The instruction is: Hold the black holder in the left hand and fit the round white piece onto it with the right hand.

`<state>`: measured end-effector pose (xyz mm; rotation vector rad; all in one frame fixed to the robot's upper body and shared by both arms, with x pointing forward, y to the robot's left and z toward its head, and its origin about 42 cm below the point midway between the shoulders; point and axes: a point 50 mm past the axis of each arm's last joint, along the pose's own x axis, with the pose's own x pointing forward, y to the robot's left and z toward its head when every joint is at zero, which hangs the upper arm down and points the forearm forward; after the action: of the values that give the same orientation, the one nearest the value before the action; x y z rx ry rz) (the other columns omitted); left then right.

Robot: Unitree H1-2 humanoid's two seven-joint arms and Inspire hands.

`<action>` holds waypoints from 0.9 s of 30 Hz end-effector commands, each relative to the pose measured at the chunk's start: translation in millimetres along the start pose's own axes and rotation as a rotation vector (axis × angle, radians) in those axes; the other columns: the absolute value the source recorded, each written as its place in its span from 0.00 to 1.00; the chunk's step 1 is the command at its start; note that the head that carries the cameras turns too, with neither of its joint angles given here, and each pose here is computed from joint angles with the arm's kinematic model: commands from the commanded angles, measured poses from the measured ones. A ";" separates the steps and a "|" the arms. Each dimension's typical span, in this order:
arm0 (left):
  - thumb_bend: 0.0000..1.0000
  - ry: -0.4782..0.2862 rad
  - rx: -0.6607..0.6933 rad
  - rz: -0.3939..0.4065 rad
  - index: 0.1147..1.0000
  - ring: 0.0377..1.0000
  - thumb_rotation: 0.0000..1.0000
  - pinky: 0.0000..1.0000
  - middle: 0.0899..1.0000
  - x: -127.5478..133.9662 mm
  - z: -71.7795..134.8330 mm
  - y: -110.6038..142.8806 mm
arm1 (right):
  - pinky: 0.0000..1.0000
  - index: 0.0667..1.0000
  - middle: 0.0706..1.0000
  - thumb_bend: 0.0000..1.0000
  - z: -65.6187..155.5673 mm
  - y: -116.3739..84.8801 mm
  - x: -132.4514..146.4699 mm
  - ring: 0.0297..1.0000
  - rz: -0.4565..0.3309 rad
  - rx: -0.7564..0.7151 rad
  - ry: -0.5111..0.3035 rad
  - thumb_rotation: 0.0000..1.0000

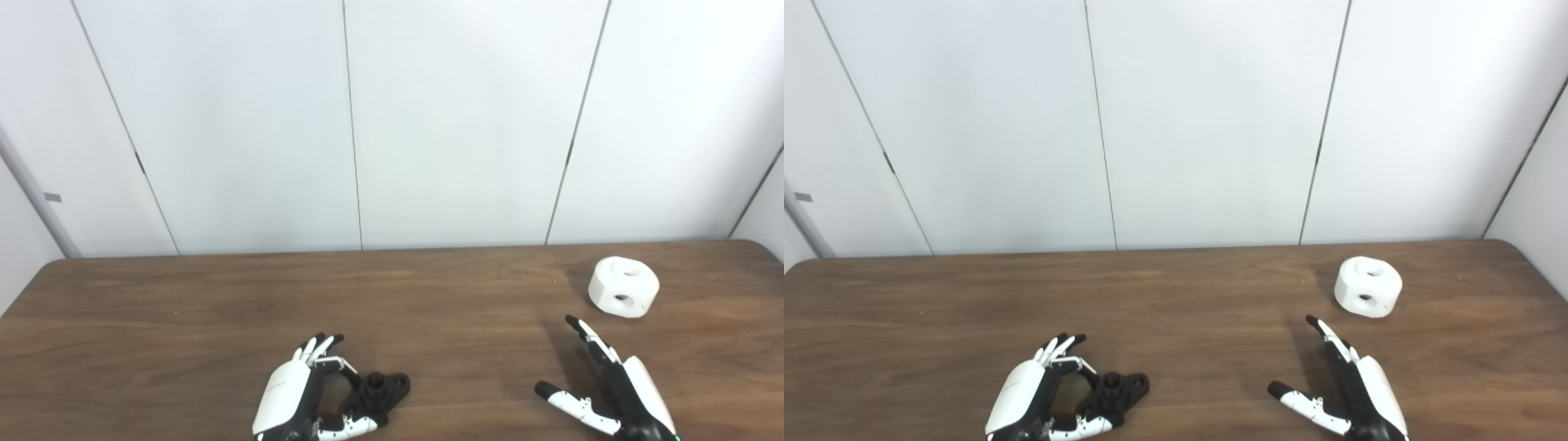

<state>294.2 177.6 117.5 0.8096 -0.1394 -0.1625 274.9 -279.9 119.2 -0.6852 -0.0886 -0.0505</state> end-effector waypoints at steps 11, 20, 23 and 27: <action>0.52 -0.022 -0.031 -0.038 0.41 1.00 0.04 1.00 0.92 1.0 2.2 -8.7 | 0.99 0.87 0.95 0.79 24.2 -34.9 12.9 0.98 -0.209 -0.181 -0.127 0.58; 0.52 -0.020 -0.029 -0.040 0.41 1.00 0.04 1.00 0.92 -0.2 -15.5 6.9 | 0.97 0.88 0.97 0.97 30.4 -95.9 55.7 0.98 -0.377 -0.253 -0.102 0.70; 0.52 -0.027 -0.040 -0.043 0.42 1.00 0.04 1.00 0.92 0.6 -20.1 8.2 | 1.00 0.84 0.99 0.99 54.4 -113.2 63.4 1.00 -0.397 -0.259 -0.099 0.67; 0.52 -0.024 -0.049 -0.042 0.42 1.00 0.04 1.00 0.92 0.1 -21.8 9.5 | 1.00 0.81 0.99 0.99 72.1 -133.9 69.4 1.00 -0.391 -0.277 -0.089 0.60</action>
<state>298.4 192.3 116.9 0.7572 -0.1785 -0.2142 327.4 -331.4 241.3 -0.9075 -0.2537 -0.3849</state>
